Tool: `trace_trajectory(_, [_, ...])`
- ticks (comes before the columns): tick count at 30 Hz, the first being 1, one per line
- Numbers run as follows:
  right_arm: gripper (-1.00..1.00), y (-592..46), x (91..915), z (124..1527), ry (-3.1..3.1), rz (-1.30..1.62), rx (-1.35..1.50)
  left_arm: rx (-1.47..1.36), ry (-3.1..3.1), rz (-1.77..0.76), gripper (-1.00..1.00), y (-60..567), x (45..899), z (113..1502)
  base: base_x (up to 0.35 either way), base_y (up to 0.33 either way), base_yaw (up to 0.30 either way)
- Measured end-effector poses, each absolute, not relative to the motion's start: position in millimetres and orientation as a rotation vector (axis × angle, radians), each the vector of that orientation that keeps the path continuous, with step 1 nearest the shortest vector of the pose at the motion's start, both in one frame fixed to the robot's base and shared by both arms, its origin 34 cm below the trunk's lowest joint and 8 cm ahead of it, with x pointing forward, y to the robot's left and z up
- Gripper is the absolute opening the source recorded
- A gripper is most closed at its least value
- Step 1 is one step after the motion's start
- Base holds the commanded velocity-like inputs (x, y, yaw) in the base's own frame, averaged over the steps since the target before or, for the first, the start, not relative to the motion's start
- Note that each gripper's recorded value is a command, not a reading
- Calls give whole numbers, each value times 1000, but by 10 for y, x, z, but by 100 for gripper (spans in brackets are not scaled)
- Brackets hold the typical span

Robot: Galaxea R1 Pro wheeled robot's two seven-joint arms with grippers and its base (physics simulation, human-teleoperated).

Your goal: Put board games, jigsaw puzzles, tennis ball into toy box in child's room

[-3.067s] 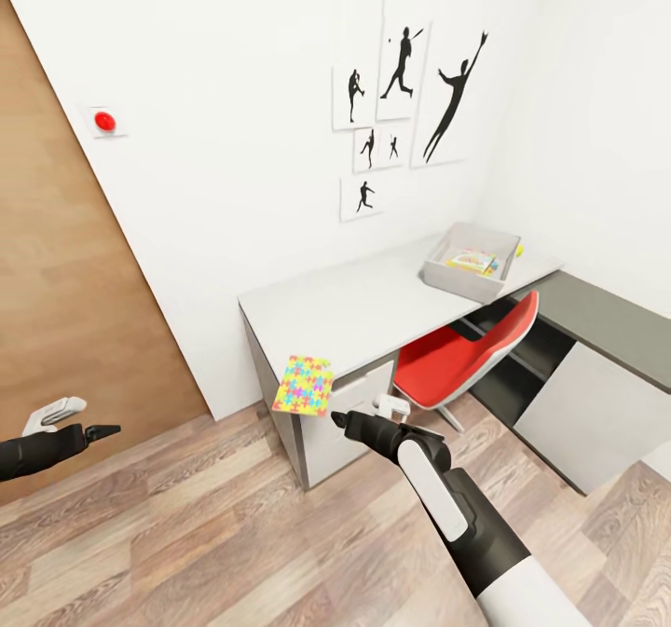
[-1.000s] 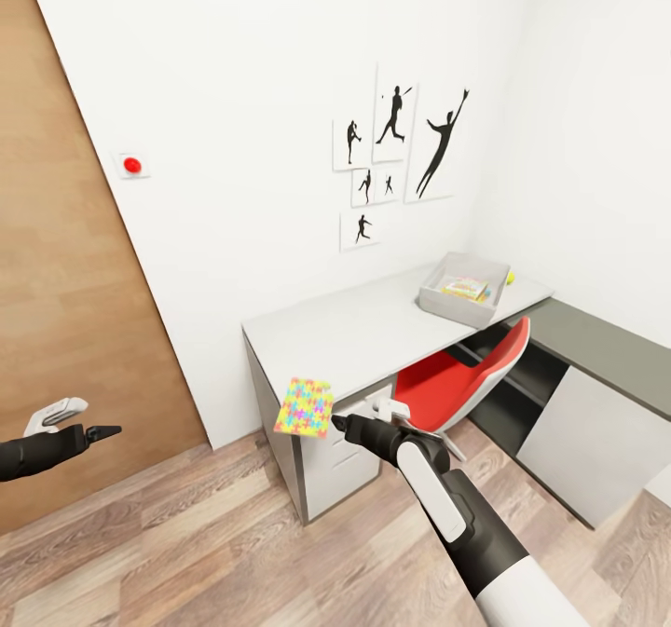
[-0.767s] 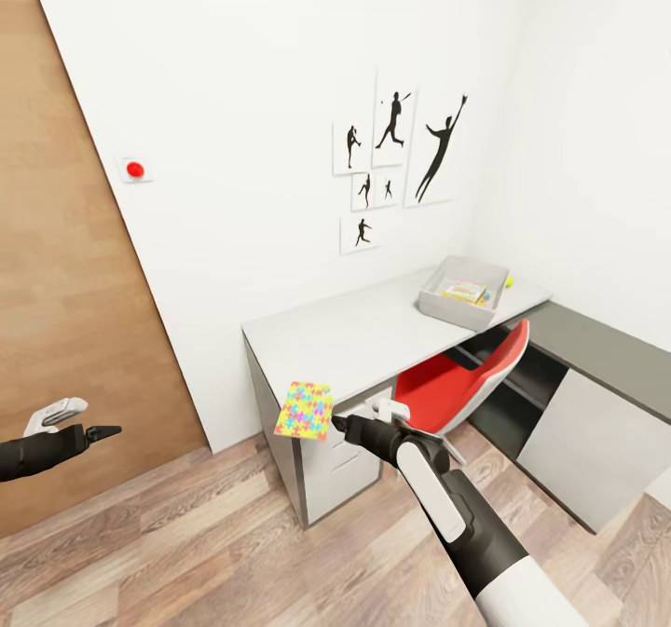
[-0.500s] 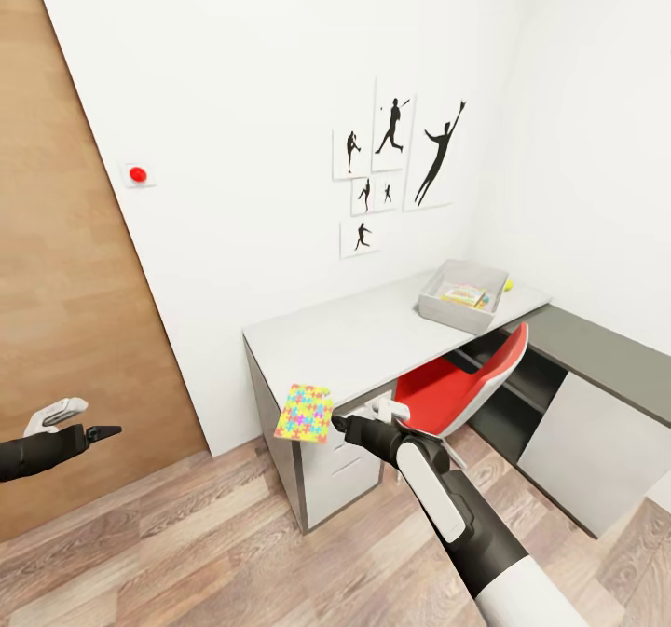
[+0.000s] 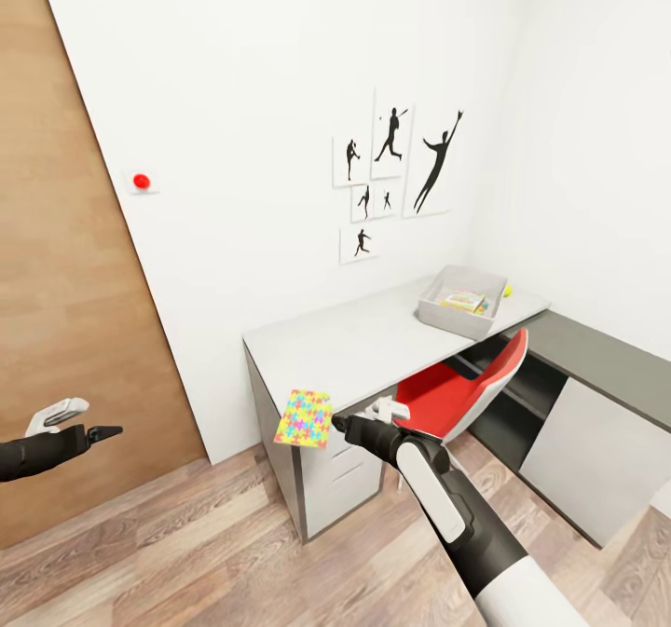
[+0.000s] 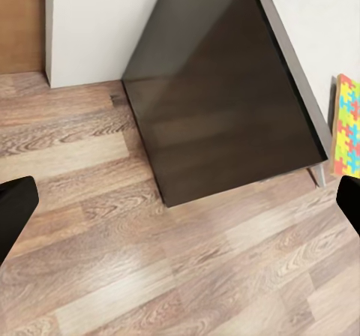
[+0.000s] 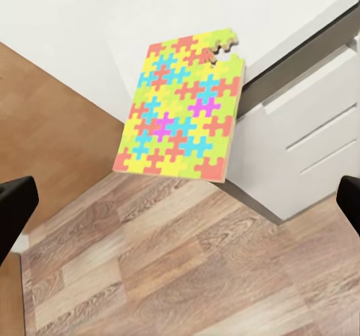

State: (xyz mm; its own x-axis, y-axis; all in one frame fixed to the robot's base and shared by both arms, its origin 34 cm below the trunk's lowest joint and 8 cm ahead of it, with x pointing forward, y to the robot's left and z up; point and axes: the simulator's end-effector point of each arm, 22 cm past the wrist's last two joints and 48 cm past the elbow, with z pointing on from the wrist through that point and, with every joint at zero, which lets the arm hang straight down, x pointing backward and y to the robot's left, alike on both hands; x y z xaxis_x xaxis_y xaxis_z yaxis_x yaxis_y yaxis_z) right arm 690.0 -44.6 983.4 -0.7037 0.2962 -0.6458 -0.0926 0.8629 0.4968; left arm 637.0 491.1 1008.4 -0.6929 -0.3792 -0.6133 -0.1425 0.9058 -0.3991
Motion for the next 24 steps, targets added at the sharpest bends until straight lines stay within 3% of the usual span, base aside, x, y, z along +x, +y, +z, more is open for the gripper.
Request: trace_trajectory(24, [100,-544,7092,9685,2200,680,269,-362,2319,-420,100,4894,6456,9958,0,0,0])
